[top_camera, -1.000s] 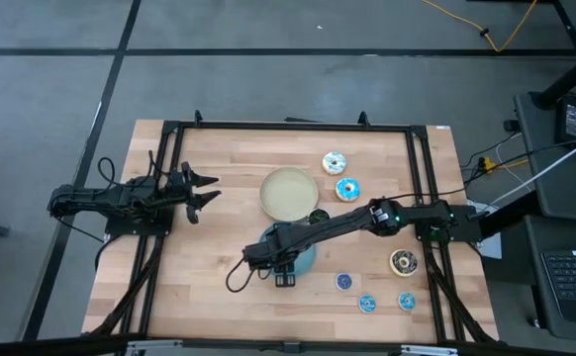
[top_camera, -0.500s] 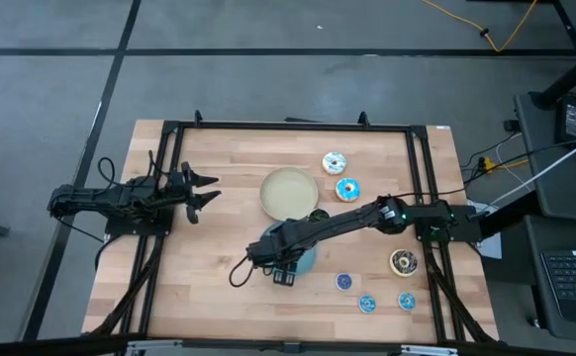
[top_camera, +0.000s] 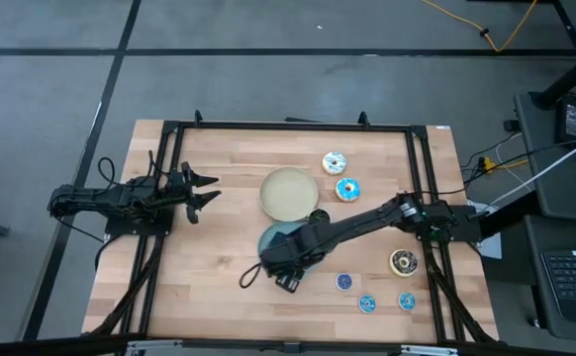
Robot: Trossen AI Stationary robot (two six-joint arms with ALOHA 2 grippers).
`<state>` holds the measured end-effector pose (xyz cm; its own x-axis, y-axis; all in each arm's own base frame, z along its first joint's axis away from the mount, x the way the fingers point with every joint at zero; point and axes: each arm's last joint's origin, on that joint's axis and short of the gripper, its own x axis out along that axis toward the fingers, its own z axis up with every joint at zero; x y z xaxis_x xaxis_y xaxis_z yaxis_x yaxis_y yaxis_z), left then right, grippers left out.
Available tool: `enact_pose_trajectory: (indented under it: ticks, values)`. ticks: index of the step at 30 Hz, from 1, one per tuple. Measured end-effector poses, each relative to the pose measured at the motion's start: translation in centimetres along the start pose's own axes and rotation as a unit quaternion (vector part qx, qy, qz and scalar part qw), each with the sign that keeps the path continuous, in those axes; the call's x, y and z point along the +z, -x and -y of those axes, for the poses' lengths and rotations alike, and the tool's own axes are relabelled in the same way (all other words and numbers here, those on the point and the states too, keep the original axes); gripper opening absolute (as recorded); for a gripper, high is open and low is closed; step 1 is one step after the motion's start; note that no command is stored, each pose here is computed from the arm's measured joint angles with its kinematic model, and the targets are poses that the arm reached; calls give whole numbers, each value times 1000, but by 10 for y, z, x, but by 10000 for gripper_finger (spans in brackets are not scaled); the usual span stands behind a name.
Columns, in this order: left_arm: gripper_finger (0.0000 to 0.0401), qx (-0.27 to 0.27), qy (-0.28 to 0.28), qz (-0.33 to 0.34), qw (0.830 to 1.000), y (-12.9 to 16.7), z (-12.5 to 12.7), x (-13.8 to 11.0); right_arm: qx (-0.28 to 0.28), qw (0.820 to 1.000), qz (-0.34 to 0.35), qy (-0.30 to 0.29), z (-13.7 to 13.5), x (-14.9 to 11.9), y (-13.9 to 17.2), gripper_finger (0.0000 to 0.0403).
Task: Pick & Place donuts
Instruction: Put the small light blue donut on the blue plate
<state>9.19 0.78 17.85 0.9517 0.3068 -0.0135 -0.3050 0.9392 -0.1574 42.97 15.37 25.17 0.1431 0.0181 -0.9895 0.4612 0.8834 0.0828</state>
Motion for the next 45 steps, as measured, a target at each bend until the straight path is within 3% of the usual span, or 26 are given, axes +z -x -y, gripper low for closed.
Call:
enact_pose_trajectory:
  ticks: [15, 23, 32, 45]
  values:
    - [196, 0, 0, 0, 1000, 0, 0, 0, 1, 998, -12, -54, 38, -99, 40, 165]
    - [196, 0, 0, 0, 1000, 0, 0, 0, 9, 998, -33, -47, 61, -155, 51, 165]
    - [196, 0, 0, 0, 1000, 0, 0, 0, 13, 997, -43, -57, 78, -209, 48, 165]
    - [196, 0, 0, 0, 1000, 0, 0, 0, 25, 994, -94, -47, 77, -272, 20, 165]
